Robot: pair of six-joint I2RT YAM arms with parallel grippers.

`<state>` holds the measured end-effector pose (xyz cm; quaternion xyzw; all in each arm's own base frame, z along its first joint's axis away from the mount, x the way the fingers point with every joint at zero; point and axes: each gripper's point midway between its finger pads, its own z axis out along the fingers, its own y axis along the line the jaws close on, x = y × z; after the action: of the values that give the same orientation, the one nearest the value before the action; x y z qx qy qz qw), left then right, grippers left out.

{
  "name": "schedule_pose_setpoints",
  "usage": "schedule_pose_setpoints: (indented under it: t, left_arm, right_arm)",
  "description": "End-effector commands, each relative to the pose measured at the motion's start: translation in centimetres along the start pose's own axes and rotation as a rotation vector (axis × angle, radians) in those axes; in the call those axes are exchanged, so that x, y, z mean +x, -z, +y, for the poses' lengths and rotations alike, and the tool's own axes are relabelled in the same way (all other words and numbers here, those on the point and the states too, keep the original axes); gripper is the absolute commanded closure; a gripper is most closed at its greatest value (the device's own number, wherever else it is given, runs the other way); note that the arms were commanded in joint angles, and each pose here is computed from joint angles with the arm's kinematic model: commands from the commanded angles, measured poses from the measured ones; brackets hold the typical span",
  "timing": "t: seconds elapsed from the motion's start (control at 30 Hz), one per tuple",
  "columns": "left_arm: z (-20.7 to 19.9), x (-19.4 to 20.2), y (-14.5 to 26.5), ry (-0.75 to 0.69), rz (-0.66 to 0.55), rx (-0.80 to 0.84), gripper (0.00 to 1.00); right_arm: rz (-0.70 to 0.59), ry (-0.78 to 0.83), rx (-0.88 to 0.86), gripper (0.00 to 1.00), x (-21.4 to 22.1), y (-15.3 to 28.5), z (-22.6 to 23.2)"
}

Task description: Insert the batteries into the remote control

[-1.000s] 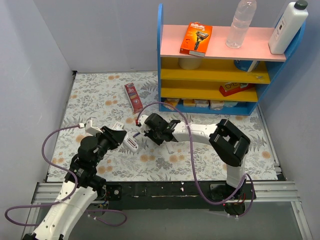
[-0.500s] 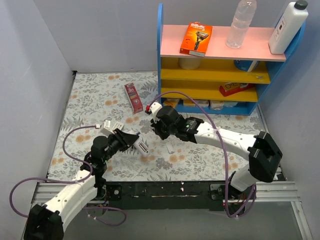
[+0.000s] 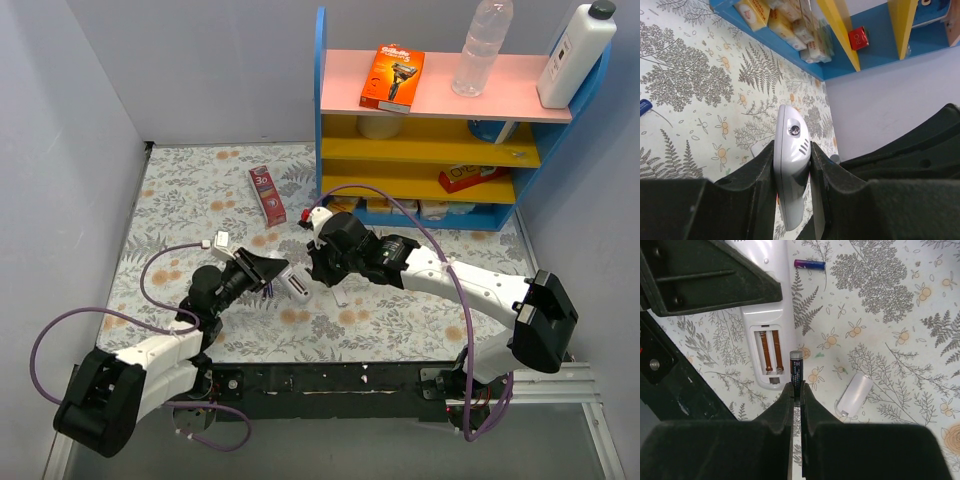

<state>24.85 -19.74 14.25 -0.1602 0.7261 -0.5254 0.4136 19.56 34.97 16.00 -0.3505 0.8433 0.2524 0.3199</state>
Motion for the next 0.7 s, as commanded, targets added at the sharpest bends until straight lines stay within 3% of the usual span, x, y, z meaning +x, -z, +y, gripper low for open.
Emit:
schedule_pose_setpoints:
  t: [0.0,0.67]
  left_arm:
    - [-3.4,-1.3,-0.5,-0.007,-0.029,0.130,1.00]
    - [-5.7,-1.5,-1.5,-0.031,-0.033,0.234,1.00]
  right_arm:
    - [0.006,-0.048,-0.074,0.99,-0.5,1.0,1.8]
    - [0.054,-0.070,-0.085,0.99,-1.7,0.4,2.9]
